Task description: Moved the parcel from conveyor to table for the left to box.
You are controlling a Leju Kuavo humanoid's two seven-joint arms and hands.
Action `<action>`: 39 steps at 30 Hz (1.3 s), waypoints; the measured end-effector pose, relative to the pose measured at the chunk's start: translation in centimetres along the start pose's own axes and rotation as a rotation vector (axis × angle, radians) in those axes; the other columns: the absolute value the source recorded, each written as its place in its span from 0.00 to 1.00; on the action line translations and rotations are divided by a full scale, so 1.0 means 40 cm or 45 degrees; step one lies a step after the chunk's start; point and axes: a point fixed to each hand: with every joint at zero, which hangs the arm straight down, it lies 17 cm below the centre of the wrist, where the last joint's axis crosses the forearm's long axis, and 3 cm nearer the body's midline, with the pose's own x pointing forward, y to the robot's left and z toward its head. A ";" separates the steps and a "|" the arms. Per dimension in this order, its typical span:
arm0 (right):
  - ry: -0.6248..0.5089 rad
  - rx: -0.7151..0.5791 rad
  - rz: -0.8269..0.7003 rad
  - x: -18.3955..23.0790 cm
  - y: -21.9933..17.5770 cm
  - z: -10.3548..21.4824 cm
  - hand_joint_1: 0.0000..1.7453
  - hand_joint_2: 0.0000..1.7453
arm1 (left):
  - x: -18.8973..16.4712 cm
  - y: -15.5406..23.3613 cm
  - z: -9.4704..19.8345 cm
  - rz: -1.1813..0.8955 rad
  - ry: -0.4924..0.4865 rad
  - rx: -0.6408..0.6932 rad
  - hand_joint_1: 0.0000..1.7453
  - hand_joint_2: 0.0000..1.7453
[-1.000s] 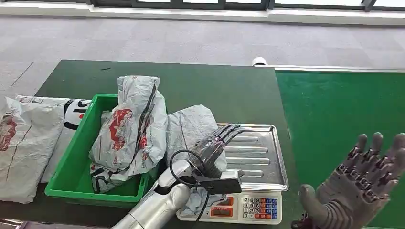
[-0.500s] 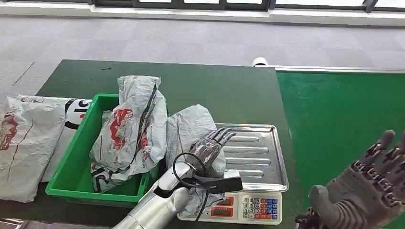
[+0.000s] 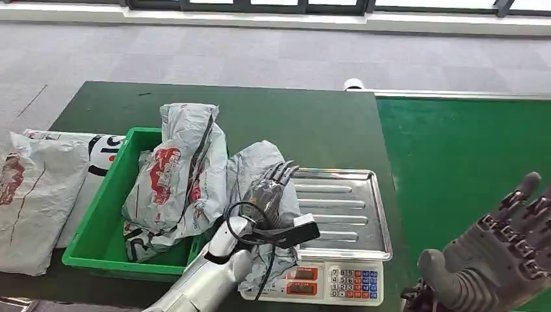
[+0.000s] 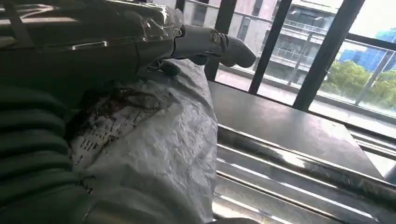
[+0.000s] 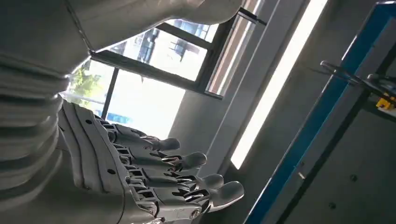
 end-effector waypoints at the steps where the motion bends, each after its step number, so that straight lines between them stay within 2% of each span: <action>1: 0.000 0.001 0.000 0.000 0.000 0.000 0.00 1.00 | -0.003 0.006 -0.001 0.002 0.004 0.007 0.00 1.00; 10: -0.005 0.007 0.005 0.001 0.003 0.001 0.00 1.00 | -0.016 0.044 -0.008 0.006 0.030 0.069 0.00 1.00; 12: -0.003 0.011 0.005 0.000 0.007 0.003 0.00 1.00 | -0.049 0.083 -0.010 -0.093 0.110 0.142 0.00 1.00; 15: -0.005 0.020 0.006 0.001 0.012 0.006 0.00 1.00 | -0.103 0.116 -0.006 -0.263 0.233 0.162 0.00 1.00; 24: 0.001 0.049 0.010 0.003 0.030 0.013 0.00 1.00 | -0.165 0.184 0.018 -0.470 0.376 0.249 0.00 1.00; 30: 0.015 0.054 -0.001 0.002 0.036 0.017 0.00 1.00 | -0.212 0.148 0.036 -0.481 0.471 0.149 0.00 1.00; 39: 0.028 0.057 -0.019 -0.008 0.044 0.015 0.00 1.00 | -0.220 0.053 0.046 -0.499 0.397 -0.001 0.00 1.00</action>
